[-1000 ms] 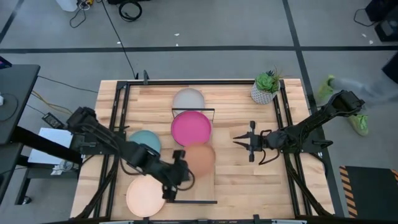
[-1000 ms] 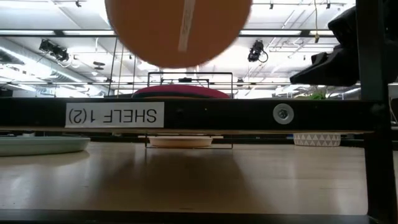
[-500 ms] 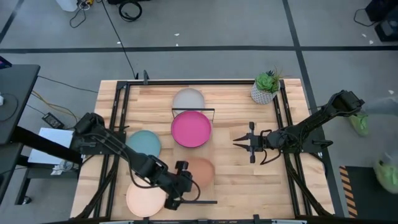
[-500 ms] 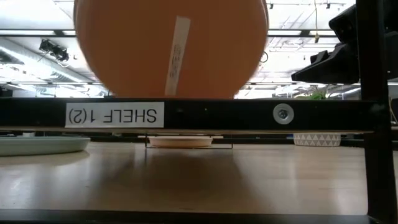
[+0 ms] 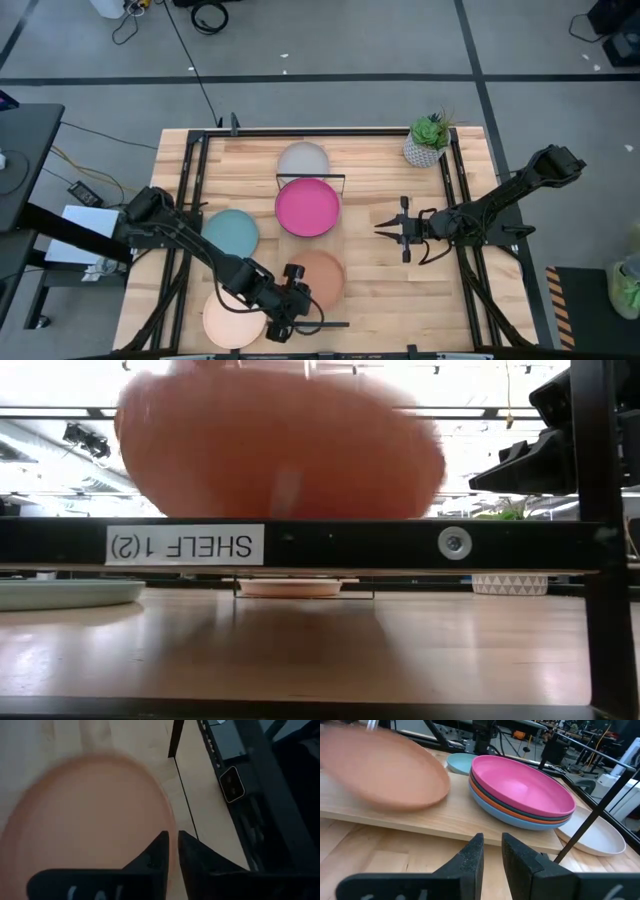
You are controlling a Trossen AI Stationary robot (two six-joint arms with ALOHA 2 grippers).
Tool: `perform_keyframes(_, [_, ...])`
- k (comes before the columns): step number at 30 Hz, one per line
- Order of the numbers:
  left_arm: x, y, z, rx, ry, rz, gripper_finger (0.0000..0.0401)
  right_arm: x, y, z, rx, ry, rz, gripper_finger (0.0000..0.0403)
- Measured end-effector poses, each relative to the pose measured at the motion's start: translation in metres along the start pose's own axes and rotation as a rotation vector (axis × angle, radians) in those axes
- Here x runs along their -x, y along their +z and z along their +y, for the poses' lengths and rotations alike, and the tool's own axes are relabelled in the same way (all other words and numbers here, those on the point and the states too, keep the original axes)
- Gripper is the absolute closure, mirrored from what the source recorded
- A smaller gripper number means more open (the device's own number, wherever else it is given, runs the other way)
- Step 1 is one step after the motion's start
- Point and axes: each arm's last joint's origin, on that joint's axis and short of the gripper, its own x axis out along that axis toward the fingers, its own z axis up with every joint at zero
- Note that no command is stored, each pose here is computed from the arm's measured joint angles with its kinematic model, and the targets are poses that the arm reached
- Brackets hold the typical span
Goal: Place and stack plates onto a shelf
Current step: Put the light brown plate on the shelf, then stack the light blue plate on top of the light brown plate
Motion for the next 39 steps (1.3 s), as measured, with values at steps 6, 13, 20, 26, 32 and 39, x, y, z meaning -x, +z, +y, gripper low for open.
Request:
perform_keyframes(6, [0.003, -0.001, -0.005, 0.007, 0.06, -0.024, 0.0309, 0.0, 0.0, 0.0, 0.0, 0.0, 0.0, 0.0329])
perform_keyframes(13, [0.022, -0.026, 0.008, 0.242, 0.194, 0.217, 0.03, 0.0, 0.0, 0.0, 0.0, 0.0, 0.0, 0.0329])
perform_keyframes(20, [0.039, -0.049, 0.013, 0.482, 0.409, 0.376, 0.0321, 0.0, 0.0, 0.0, -0.001, 0.0, -0.001, 0.0329])
perform_keyframes(26, [0.044, -0.04, 0.013, 0.467, 0.368, 0.256, 0.0333, 0.0, 0.001, 0.0, -0.004, -0.001, -0.008, 0.0329])
perform_keyframes(32, [0.054, -0.033, 0.009, 0.498, 0.218, 0.253, 0.0347, 0.0, 0.001, 0.0, -0.005, -0.001, -0.011, 0.0329])
perform_keyframes(39, [0.061, -0.041, 0.009, 0.523, 0.223, 0.349, 0.0356, 0.0, 0.001, 0.0, -0.008, 0.007, -0.012, 0.0329])
